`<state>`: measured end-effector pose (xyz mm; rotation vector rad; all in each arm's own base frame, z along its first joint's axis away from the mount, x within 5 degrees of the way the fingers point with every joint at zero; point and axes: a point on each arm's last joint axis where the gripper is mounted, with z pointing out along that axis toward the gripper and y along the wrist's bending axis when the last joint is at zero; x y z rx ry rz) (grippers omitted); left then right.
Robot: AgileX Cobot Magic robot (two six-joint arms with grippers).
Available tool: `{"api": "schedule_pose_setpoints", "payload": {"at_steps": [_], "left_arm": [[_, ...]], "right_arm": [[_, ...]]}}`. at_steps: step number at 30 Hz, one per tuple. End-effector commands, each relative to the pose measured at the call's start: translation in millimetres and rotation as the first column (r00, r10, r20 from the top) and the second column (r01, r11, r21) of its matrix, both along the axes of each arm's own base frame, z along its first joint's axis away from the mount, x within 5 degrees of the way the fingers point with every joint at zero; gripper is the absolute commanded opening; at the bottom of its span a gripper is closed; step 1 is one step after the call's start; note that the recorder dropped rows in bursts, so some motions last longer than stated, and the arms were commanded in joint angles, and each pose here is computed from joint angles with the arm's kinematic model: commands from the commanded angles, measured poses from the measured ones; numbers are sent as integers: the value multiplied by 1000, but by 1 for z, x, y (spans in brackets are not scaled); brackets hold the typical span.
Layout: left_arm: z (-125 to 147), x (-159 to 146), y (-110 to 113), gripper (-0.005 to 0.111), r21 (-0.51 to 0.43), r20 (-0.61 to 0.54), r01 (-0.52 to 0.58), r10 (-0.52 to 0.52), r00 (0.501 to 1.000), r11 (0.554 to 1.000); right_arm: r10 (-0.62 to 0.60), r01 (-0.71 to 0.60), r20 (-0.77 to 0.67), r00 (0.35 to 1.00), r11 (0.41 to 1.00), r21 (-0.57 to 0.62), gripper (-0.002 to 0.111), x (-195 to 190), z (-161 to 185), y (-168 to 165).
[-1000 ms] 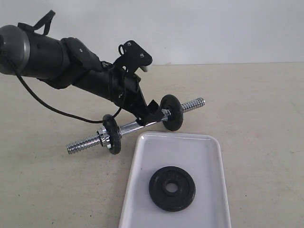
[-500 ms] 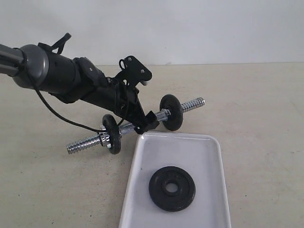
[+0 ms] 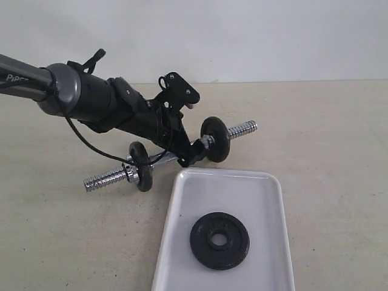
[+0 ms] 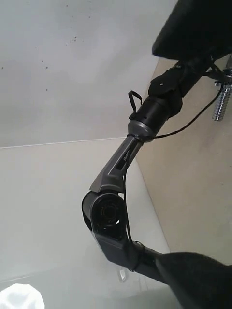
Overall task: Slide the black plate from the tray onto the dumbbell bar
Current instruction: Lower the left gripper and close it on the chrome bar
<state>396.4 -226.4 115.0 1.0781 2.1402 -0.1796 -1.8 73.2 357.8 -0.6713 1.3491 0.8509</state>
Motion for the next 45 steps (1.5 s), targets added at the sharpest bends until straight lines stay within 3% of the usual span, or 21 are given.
{"api": "schedule_pose_setpoints", "payload": {"at_steps": [1, 10, 23, 25, 31, 34, 45], "left_arm": [[-2, 7, -5, 99, -10, 14, -9, 9, 1000, 1000], [-17, 7, -4, 99, 7, -9, -13, 13, 1000, 1000], [-16, 9, -3, 98, 11, 13, -29, 29, 1000, 1000], [-16, 9, -3, 94, 11, 13, -29, 29, 1000, 1000], [-17, 9, -3, 66, 11, 11, -28, 28, 1000, 1000], [-17, 9, -3, 57, 11, 11, -28, 28, 1000, 1000], [-18, 9, -3, 53, 12, 9, -28, 28, 1000, 1000]], "right_arm": [[-1, 1, 1, 1000, 1000, -5, 105, 1, 1, 0], [0, 0, 1, 1000, 1000, -5, 105, 1, 1, 0], [10, -11, -1, 1000, 1000, -10, 105, 0, 1, 1], [13, -13, -1, 1000, 1000, -11, 105, 0, 0, 1], [12, -12, -1, 1000, 1000, -11, 105, 0, 0, 1], [15, -15, -2, 1000, 1000, -12, 105, 0, 0, 1], [27, -27, -4, 1000, 999, -18, 105, -1, 0, 2]]}}
